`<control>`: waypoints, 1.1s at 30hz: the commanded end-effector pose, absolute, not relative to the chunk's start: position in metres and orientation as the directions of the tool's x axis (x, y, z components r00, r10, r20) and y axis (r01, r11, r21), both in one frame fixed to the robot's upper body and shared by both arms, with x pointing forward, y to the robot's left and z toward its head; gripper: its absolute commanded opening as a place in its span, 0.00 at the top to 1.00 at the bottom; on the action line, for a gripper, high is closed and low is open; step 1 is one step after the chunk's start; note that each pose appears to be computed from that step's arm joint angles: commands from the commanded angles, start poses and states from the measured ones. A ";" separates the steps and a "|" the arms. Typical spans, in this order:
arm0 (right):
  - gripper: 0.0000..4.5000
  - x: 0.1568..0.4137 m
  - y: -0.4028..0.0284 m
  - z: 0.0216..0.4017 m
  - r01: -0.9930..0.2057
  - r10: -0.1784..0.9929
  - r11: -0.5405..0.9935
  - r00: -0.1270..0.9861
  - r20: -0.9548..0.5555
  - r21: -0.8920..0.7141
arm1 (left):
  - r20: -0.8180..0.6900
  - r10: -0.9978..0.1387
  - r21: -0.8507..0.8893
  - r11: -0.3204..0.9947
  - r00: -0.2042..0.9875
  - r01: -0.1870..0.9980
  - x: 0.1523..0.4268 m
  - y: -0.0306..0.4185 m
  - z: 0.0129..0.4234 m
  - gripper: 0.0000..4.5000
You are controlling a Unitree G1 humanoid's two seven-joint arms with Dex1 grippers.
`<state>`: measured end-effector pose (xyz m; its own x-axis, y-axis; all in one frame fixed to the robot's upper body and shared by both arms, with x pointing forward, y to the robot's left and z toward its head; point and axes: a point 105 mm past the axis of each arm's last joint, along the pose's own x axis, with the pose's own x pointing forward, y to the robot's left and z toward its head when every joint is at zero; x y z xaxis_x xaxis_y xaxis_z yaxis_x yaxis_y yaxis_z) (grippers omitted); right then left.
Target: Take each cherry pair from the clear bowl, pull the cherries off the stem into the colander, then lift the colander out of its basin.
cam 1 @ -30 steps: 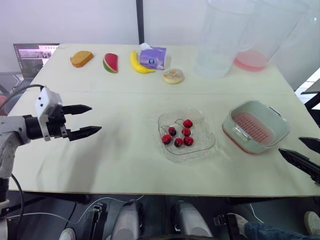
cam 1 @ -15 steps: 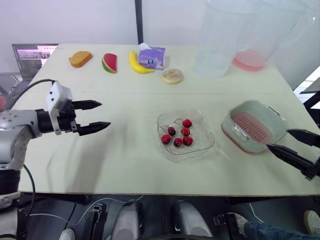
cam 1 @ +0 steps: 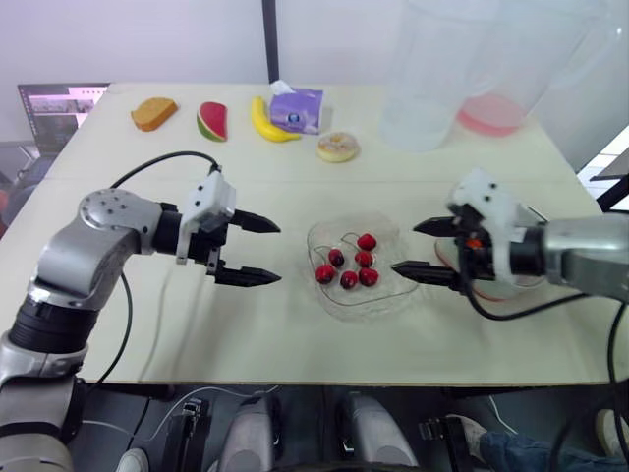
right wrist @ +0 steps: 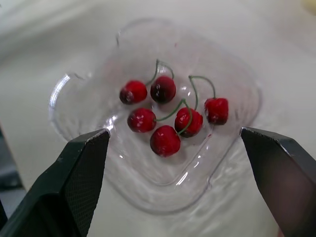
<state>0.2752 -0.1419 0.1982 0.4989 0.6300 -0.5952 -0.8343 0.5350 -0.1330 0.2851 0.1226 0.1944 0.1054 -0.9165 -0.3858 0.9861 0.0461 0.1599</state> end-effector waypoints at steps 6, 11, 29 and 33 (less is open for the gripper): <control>0.00 0.305 -0.123 0.180 -0.879 0.524 0.432 0.426 -0.738 -0.200 | -0.365 -0.927 0.217 0.007 0.088 0.976 0.281 0.112 0.205 0.01; 0.00 0.312 -0.124 0.167 -0.896 0.456 0.384 0.394 -0.798 -0.223 | -0.357 -0.929 0.224 0.022 0.103 0.974 0.282 0.112 0.206 0.01; 0.29 0.308 -0.108 0.154 -0.940 0.424 0.284 0.301 -0.854 -0.190 | -0.338 -0.934 0.212 0.043 0.114 0.976 0.280 0.110 0.206 0.00; 0.29 0.309 -0.110 0.147 -0.944 0.396 0.268 0.289 -0.872 -0.191 | -0.331 -0.937 0.207 0.048 0.116 0.977 0.280 0.109 0.207 0.00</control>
<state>0.3056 -0.1110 0.1387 0.2615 0.4000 -0.8784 -0.9465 0.2848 -0.1520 0.2823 0.1104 0.1946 0.1111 -0.9259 -0.3610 0.9842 0.0521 0.1691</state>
